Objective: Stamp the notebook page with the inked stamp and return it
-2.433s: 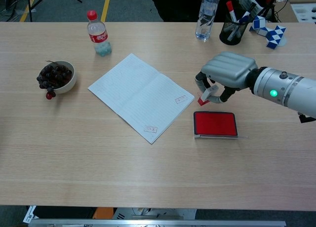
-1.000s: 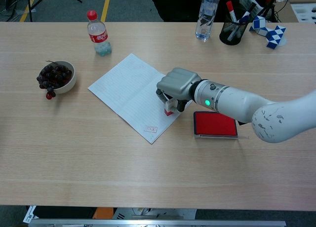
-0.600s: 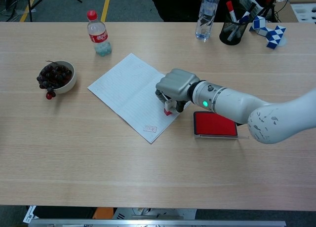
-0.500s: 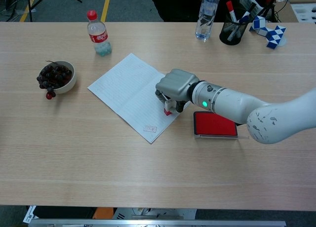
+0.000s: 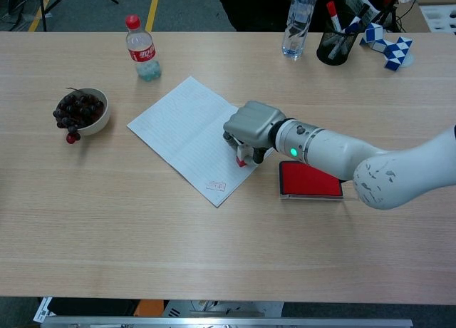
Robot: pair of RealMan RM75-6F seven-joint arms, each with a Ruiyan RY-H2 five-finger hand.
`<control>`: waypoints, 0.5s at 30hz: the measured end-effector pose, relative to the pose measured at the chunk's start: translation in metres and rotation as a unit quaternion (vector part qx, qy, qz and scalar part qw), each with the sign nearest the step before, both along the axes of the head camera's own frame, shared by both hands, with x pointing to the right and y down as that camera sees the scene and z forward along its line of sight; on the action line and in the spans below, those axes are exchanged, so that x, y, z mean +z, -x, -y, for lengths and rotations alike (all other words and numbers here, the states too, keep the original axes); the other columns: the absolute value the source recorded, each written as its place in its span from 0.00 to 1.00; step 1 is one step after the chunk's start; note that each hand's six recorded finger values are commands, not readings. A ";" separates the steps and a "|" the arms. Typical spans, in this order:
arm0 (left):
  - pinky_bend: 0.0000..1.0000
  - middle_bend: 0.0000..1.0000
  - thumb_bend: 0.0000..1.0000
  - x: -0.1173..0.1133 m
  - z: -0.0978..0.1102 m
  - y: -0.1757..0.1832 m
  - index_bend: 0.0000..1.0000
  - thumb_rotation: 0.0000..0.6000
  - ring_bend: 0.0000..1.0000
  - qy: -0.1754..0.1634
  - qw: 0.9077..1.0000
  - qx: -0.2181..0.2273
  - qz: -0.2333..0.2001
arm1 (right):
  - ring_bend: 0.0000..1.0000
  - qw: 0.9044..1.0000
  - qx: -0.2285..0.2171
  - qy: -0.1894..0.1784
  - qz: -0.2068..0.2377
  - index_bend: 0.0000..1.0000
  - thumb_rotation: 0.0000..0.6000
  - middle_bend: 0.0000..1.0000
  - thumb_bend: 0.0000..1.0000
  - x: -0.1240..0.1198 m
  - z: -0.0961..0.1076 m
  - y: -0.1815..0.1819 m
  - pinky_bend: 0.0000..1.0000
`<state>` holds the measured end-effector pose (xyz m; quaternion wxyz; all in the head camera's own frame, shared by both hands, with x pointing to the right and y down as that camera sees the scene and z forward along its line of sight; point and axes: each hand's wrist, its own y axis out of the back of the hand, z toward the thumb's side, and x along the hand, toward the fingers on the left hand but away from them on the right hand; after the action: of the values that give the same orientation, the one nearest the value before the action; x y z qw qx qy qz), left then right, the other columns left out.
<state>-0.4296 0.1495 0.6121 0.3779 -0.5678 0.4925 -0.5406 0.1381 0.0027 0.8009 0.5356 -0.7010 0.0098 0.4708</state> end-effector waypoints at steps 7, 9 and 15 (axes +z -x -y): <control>0.10 0.21 0.19 0.000 0.000 0.000 0.25 1.00 0.17 0.001 1.000 0.000 0.000 | 0.48 1.000 -0.002 -0.001 -0.002 0.77 1.00 0.60 0.34 0.001 -0.001 0.000 0.41; 0.10 0.21 0.19 0.000 0.000 0.000 0.25 1.00 0.17 0.001 1.000 0.000 0.000 | 0.48 1.000 -0.003 -0.001 -0.002 0.77 1.00 0.60 0.34 0.001 -0.001 0.001 0.41; 0.10 0.21 0.19 0.000 0.000 0.001 0.25 1.00 0.17 0.001 1.000 -0.001 0.000 | 0.48 1.000 -0.005 -0.003 -0.003 0.77 1.00 0.60 0.34 0.001 -0.002 0.001 0.41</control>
<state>-0.4301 0.1497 0.6124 0.3773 -0.5676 0.4923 -0.5414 0.1370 0.0043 0.8019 0.5399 -0.6979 0.0135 0.4704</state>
